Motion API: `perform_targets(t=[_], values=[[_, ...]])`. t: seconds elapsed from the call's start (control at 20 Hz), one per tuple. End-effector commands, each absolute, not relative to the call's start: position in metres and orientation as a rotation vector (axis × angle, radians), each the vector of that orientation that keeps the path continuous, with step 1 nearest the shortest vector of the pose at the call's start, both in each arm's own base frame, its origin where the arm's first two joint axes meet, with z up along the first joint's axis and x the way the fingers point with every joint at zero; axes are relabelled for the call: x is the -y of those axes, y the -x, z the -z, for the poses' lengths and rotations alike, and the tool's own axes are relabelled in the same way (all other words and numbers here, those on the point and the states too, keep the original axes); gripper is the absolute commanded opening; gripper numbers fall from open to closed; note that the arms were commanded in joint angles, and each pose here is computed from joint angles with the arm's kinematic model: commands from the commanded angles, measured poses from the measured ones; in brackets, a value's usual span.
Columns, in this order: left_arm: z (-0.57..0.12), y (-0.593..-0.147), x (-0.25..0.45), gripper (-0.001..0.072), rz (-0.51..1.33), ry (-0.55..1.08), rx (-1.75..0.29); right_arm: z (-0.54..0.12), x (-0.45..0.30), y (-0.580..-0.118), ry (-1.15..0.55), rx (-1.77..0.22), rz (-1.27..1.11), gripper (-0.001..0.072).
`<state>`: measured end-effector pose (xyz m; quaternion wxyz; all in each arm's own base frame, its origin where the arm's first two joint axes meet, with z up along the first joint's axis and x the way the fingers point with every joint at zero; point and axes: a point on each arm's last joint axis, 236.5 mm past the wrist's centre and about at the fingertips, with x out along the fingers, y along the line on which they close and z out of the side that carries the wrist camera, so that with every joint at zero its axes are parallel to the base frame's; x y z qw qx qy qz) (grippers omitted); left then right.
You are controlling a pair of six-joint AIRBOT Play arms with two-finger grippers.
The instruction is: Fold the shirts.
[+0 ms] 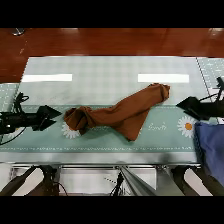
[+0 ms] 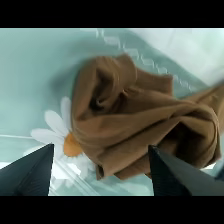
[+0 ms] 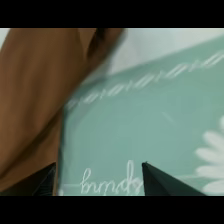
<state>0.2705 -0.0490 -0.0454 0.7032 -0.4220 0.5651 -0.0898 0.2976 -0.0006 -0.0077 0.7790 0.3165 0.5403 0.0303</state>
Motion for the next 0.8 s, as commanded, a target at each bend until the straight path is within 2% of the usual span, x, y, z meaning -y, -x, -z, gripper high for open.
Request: perform_targets(t=[0.0,0.3,0.35,0.4,0.45,0.75], values=[[0.049,-0.271,0.079,0.0705,0.345,1.046,-1.242,0.038,-0.043,-0.262,-0.734,-1.224,-0.162,0.0620],[0.056,-0.268,0.152,0.0704,0.598,0.976,-1.293,0.052,-0.074,-0.245,-0.673,-1.305,-0.231,0.0620],[0.059,-0.266,0.159,0.0684,0.612,0.956,-1.311,0.053,-0.076,-0.245,-0.663,-1.311,-0.230,0.0621],[0.061,-0.267,0.162,0.0313,0.620,0.946,-1.320,0.055,-0.076,-0.243,-0.654,-1.321,-0.220,0.0620],[0.060,-0.270,0.162,0.0037,0.623,0.941,-1.315,0.057,-0.076,-0.241,-0.647,-1.333,-0.212,0.0620],[0.045,-0.288,0.159,0.0025,0.647,0.908,-1.263,0.077,-0.123,-0.221,-0.616,-1.487,-0.322,0.0620]])
